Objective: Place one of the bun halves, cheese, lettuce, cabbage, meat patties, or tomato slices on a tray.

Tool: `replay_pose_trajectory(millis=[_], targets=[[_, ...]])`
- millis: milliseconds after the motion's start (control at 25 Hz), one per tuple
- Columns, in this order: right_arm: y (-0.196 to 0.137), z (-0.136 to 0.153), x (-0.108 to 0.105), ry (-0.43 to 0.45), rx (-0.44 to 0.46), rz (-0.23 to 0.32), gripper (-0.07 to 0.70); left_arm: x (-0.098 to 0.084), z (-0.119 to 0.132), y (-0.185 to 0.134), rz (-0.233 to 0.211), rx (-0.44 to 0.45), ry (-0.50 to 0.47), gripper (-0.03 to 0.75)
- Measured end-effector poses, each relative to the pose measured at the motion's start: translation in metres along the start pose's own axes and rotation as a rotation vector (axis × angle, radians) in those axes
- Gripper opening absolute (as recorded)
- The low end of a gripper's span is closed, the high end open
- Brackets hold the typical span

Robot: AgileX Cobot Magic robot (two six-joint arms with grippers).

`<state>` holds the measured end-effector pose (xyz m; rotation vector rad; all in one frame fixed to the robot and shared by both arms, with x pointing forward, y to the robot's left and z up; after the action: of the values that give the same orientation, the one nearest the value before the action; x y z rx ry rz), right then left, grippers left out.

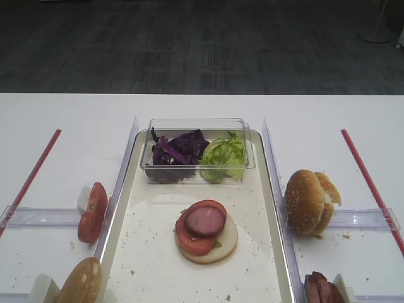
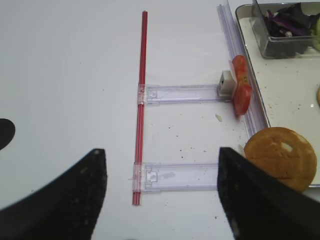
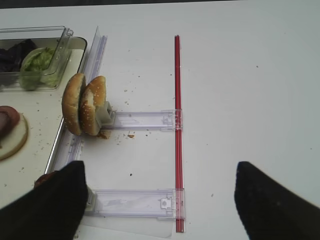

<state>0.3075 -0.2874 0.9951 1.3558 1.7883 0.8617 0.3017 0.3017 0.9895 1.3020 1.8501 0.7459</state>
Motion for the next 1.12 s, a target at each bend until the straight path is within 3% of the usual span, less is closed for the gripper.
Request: replay_pose_trajectory(millis=[1120], targets=[[0.0,-0.0001,0.0,0.0,-0.001,0.0,0.617,0.0,0.0,0.0,0.0,0.0,0.0,0.438]])
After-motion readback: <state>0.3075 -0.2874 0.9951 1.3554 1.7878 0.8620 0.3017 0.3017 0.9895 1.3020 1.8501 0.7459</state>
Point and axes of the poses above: a point on each arm's last joint axis where the gripper is mounted, z pointing out along that axis toward the gripper, x along the wrist's bending axis when the last joint is at zero, y = z × x, the point moved 9 cm from there along z, pointing out along that axis toward the gripper, and after that the axes turned 15 degrees about -z, right-handed, at the moved point
